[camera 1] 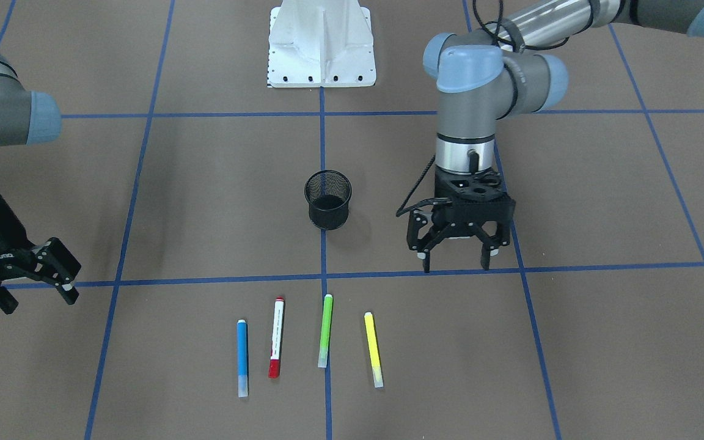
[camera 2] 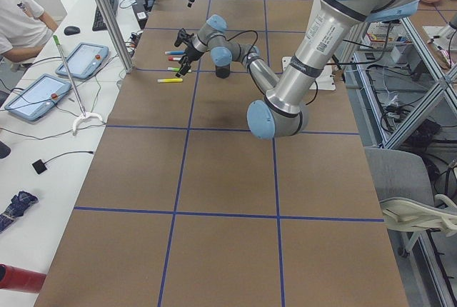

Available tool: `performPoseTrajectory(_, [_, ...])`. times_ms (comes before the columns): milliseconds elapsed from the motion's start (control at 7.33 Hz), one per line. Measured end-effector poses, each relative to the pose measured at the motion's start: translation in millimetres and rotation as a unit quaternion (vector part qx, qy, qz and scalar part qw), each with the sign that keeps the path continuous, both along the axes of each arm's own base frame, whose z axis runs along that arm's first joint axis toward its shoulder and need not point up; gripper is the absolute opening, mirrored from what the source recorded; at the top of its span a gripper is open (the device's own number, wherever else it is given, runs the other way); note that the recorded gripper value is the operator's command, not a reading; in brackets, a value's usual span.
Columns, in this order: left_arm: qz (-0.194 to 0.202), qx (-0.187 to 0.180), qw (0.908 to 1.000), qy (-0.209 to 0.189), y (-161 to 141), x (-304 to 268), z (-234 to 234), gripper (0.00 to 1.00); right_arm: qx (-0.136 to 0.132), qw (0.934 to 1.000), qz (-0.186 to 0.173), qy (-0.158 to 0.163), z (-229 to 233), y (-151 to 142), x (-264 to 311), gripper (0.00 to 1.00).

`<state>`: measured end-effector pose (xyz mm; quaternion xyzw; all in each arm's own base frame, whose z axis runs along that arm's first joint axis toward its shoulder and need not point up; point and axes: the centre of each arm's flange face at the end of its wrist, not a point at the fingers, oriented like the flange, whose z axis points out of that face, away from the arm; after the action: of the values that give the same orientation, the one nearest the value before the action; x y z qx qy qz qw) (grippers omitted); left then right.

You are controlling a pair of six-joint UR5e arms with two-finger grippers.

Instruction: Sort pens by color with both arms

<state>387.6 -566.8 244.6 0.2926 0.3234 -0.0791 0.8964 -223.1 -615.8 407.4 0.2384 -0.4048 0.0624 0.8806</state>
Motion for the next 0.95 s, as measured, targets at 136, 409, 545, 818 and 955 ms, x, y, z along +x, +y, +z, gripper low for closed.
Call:
performPoseTrajectory(136, [0.054,-0.021,0.9977,-0.034,-12.8,-65.2,22.5,1.0,-0.011,0.9993,-0.024,0.028,10.6,-12.7,34.8,1.0])
performPoseTrajectory(409, [0.138,-0.083,0.986,-0.044,-30.2,-180.6,83.1,1.0,-0.058,0.994,-0.079,0.048,40.2,-24.1,108.6,1.0])
performPoseTrajectory(545, [0.162,-0.124,0.9788,-0.011,-27.3,-233.6,121.3,1.0,-0.088,0.9903,-0.097,0.045,60.8,-20.9,141.9,1.0])
performPoseTrajectory(818, [0.215,-0.166,0.9616,0.04,12.1,-317.2,219.6,1.0,-0.142,0.9832,-0.113,0.019,110.8,4.1,201.3,1.0])
performPoseTrajectory(955, [0.226,-0.176,0.9571,0.044,32.1,-348.3,263.9,1.0,-0.163,0.9805,-0.109,0.009,137.2,22.5,221.0,1.0])
